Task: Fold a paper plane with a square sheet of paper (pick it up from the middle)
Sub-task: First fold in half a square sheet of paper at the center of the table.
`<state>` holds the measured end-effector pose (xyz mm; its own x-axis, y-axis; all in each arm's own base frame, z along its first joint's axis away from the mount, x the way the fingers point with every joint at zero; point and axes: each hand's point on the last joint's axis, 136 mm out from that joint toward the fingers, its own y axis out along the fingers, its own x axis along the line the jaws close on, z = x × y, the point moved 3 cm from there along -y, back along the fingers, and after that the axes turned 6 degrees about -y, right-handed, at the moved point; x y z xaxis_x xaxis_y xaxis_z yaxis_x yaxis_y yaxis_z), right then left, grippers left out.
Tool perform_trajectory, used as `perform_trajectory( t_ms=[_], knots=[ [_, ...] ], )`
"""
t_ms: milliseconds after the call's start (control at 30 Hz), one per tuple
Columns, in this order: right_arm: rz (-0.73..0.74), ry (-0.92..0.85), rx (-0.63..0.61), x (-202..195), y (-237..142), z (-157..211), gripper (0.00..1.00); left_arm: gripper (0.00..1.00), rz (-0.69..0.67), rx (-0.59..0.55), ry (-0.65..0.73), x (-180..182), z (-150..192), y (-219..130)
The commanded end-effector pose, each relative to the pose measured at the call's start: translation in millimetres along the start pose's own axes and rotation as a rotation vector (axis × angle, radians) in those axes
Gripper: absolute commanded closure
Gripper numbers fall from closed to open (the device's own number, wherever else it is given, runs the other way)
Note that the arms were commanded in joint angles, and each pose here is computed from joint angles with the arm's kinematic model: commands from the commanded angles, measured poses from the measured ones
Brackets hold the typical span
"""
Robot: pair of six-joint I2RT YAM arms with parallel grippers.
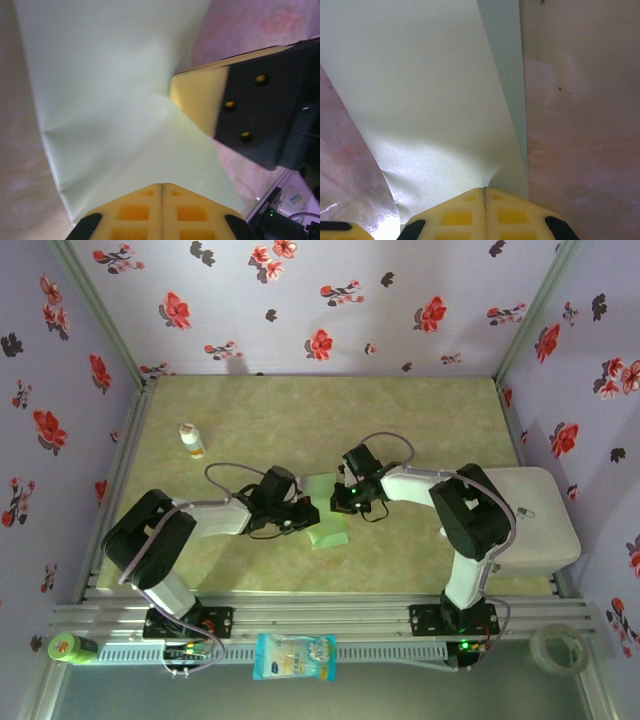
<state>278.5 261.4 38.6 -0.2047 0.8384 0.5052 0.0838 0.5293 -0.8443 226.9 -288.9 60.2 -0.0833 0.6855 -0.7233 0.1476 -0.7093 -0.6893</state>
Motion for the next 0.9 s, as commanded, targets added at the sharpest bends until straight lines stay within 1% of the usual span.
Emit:
perform_trajectory(
  t_ms=[0,100,200,300,467,567,733,800,867],
  knots=[
    [0.279,0.1,0.158,-64.8,15.7,51.9,1.0,0.97,-0.066,0.021,-0.02,27.4,11.4,6.1],
    [0.28,0.101,0.163,-66.1,16.7,53.2,1.0,0.98,-0.118,0.038,-0.023,47.5,19.4,8.7],
    [0.288,0.102,0.165,-67.1,16.4,53.8,1.0,0.99,-0.14,0.043,-0.023,53.0,22.7,6.2],
    [0.297,0.105,0.165,-68.7,16.5,54.4,1.0,0.97,-0.121,0.022,-0.001,38.4,17.6,-2.6],
    [0.292,0.106,0.157,-66.6,15.7,51.7,1.0,0.95,-0.035,-0.021,0.034,-2.0,7.4,-18.5],
    [0.292,0.104,0.154,-66.1,14.8,51.2,1.0,0.93,0.011,-0.035,0.033,-13.8,6.2,-21.6],
    [0.295,0.108,0.152,-66.9,14.5,52.3,1.0,0.93,0.047,-0.006,0.021,-13.9,12.0,-11.1],
    [0.293,0.107,0.152,-67.0,15.0,52.4,1.0,0.94,0.046,0.006,0.019,-12.0,14.8,-5.3],
    [0.293,0.108,0.152,-67.1,15.2,52.6,1.0,0.98,0.035,0.016,0.013,-6.3,17.7,0.3]
  ],
)
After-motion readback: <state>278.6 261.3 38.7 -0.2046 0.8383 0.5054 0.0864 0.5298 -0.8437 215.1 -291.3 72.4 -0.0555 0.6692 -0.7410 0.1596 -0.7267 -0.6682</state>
